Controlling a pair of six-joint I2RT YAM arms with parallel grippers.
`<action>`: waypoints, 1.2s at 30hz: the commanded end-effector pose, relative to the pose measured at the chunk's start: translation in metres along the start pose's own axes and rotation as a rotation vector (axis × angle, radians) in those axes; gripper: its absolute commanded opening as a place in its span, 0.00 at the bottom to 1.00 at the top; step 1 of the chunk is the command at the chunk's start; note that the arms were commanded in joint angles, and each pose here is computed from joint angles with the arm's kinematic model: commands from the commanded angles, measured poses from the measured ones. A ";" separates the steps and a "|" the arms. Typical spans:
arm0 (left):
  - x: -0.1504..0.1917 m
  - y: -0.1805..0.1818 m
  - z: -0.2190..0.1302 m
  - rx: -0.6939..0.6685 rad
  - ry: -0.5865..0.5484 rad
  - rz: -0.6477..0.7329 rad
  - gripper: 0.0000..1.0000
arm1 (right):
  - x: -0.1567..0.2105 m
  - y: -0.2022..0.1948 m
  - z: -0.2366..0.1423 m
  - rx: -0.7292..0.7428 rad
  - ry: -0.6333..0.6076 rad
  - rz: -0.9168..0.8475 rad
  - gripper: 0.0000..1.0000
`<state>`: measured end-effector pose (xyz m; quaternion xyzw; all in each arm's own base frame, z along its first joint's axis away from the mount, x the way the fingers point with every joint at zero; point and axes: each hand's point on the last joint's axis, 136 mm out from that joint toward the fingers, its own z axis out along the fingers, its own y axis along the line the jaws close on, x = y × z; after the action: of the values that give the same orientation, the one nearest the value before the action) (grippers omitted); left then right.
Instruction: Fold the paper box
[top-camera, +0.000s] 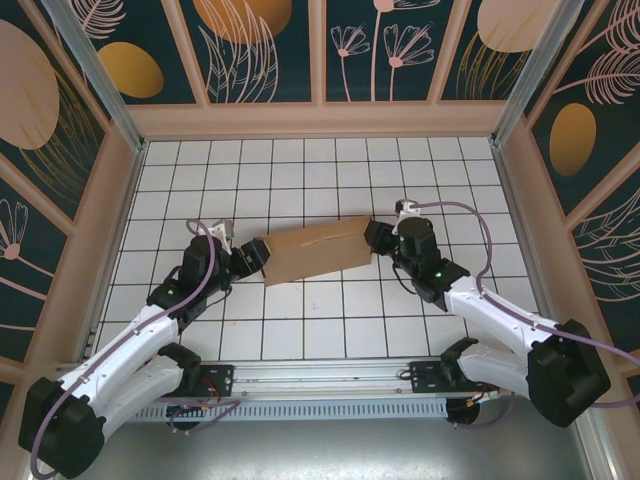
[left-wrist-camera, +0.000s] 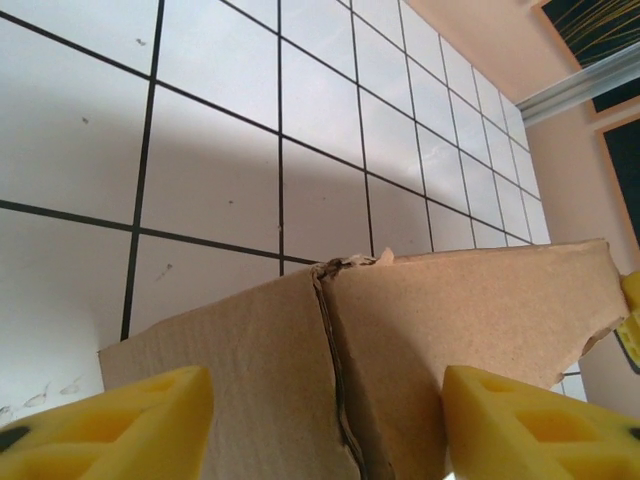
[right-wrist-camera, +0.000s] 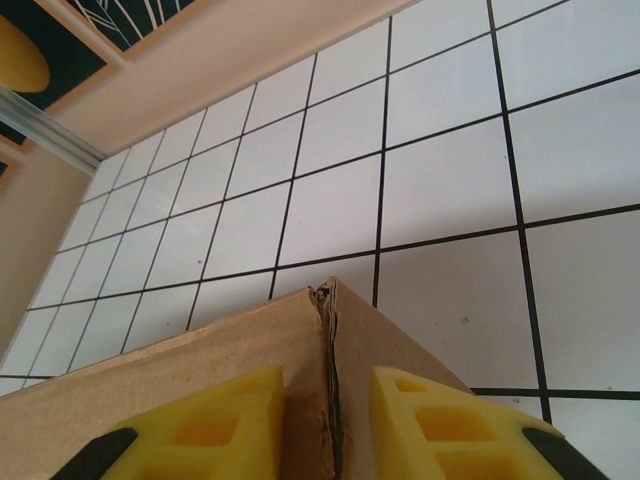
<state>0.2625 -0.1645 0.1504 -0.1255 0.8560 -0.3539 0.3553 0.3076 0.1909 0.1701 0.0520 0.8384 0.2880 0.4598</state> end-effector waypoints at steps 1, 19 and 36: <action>0.044 0.061 0.004 -0.202 0.138 -0.014 0.53 | 0.060 -0.039 -0.002 0.112 0.190 -0.010 0.27; -0.015 -0.046 0.011 0.121 0.055 0.111 0.27 | 0.027 0.089 -0.013 -0.414 0.246 -0.033 0.24; -0.121 -0.104 0.079 0.092 -0.117 0.300 0.25 | -0.085 0.097 0.033 -0.427 -0.005 -0.104 0.20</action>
<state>0.3911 -0.1750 0.2019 -0.0818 0.8620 -0.2482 0.4343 0.3742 0.1986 0.1963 0.0271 0.8380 0.3146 0.4450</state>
